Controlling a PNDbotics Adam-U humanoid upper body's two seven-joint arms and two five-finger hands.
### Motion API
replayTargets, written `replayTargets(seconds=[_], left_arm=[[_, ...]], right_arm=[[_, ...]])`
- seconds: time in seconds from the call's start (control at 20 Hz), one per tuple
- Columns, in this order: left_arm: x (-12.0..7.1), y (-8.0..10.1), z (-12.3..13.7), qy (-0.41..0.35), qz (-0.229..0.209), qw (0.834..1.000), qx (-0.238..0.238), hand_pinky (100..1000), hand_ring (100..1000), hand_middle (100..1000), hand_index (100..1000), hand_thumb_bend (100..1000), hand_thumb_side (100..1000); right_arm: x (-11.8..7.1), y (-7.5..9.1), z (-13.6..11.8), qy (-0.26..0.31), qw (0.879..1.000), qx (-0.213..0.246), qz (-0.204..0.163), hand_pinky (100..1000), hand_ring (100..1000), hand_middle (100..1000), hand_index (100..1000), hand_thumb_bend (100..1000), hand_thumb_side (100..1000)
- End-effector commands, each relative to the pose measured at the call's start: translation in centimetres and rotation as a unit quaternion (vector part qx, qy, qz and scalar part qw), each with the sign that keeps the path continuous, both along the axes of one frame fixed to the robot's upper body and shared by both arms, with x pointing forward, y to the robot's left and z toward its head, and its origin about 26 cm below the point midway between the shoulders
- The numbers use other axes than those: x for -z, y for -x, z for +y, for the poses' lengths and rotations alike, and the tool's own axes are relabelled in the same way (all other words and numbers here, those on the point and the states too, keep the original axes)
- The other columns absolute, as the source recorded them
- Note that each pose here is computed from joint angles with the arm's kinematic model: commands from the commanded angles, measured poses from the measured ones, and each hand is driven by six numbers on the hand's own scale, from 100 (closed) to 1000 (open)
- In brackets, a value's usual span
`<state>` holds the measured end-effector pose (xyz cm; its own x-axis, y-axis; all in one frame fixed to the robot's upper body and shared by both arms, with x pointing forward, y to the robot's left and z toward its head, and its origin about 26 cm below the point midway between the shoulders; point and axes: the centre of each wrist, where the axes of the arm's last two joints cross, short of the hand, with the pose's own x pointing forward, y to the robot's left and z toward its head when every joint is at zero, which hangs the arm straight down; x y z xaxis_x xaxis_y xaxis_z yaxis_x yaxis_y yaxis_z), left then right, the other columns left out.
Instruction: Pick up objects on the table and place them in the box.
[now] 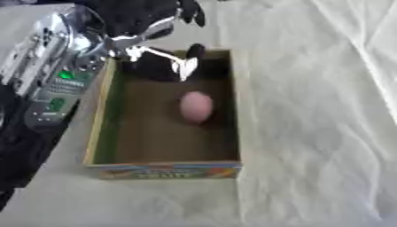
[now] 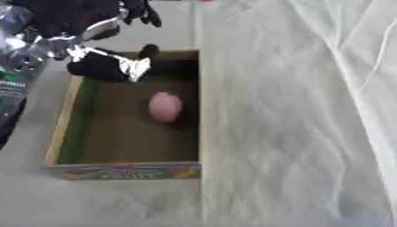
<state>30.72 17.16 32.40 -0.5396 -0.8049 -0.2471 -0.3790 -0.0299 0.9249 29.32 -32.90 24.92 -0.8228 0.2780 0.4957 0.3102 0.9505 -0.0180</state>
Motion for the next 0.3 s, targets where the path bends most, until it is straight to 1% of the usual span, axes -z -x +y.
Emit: replayTargets(seconds=[0.05,0.1,0.2,0.3], left_arm=[[-1.3,0.6,1.8,0.086,-0.051,0.995,-0.003,436,557,613,769,100,613],[-1.2,0.5,2.4,0.121,-0.062,0.991,-0.003,440,548,608,764,100,623],[-0.9,0.3,3.6,0.206,-0.091,0.974,0.0,458,542,614,766,100,653],[-0.3,0.2,4.7,0.288,-0.12,0.95,0.009,469,537,612,770,100,683]], right_arm=[[-1.0,0.4,-0.3,0.006,1.0,0.007,-0.017,617,743,725,862,100,1000],[-1.0,0.4,-0.3,0.005,1.0,0.007,-0.017,617,743,725,862,100,1000],[-1.0,0.4,-0.3,0.004,1.0,0.009,-0.019,617,743,726,862,100,1000],[-1.0,0.4,-0.4,0.003,1.0,0.011,-0.02,617,743,725,862,100,1000]])
